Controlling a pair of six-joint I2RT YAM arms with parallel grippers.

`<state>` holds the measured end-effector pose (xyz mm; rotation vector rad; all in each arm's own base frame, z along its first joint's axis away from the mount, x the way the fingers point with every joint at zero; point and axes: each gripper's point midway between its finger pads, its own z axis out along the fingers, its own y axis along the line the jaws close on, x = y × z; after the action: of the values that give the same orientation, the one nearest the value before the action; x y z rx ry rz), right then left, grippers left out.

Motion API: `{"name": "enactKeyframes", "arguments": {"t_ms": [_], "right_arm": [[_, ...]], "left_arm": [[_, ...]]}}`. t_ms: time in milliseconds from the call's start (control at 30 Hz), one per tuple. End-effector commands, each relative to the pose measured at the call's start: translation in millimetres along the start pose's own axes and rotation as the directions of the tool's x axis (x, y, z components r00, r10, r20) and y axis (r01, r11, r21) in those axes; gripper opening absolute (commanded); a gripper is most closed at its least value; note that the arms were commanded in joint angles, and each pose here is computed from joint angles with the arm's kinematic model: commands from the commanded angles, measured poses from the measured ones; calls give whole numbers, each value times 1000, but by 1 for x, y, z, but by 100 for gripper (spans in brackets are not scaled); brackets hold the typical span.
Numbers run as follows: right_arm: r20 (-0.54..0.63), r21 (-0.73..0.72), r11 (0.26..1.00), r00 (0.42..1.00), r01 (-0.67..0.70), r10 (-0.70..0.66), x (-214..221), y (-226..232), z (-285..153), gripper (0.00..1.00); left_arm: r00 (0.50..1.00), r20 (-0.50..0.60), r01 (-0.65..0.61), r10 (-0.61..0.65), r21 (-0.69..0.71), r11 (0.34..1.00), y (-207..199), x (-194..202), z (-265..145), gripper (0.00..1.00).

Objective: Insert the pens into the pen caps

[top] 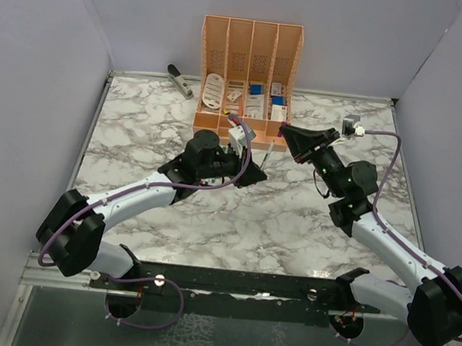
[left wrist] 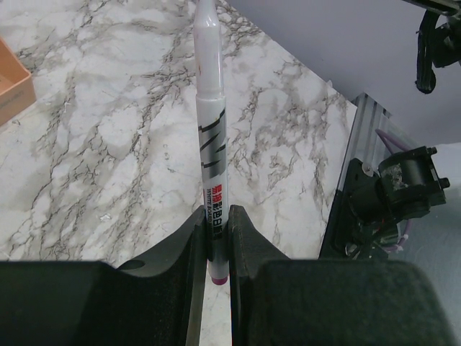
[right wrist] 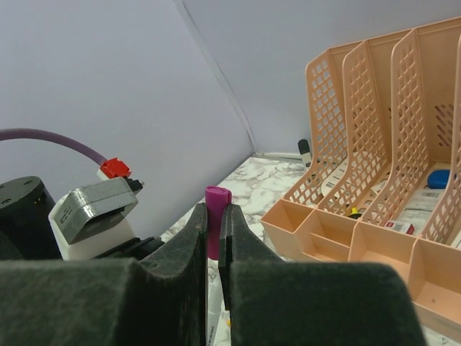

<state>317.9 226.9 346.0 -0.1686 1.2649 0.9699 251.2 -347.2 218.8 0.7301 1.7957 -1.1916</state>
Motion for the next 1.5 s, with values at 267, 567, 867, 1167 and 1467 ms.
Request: {"name": "enactKeyframes", "arguments": {"t_ms": [267,567,867,1167,1467], "right_arm": [[-16,-59,996,998,-70,69,-2,14,-3,2],[-38,-82,992,995,-91,88,4,18,-4,2],[-48,-105,990,995,-95,90,8,20,-3,2],[-13,-114,990,997,-83,82,1,22,-3,2],[-14,-121,989,997,-82,80,1,21,4,2]], "left_arm": [[998,55,-27,25,34,999,-14,-11,-10,0],[998,53,-27,25,47,999,-18,-10,-13,0],[997,70,-49,44,62,997,-24,-16,-18,0],[998,57,-39,35,81,996,-27,-10,-18,0],[997,59,-49,44,89,995,-28,-13,-15,0]]}}
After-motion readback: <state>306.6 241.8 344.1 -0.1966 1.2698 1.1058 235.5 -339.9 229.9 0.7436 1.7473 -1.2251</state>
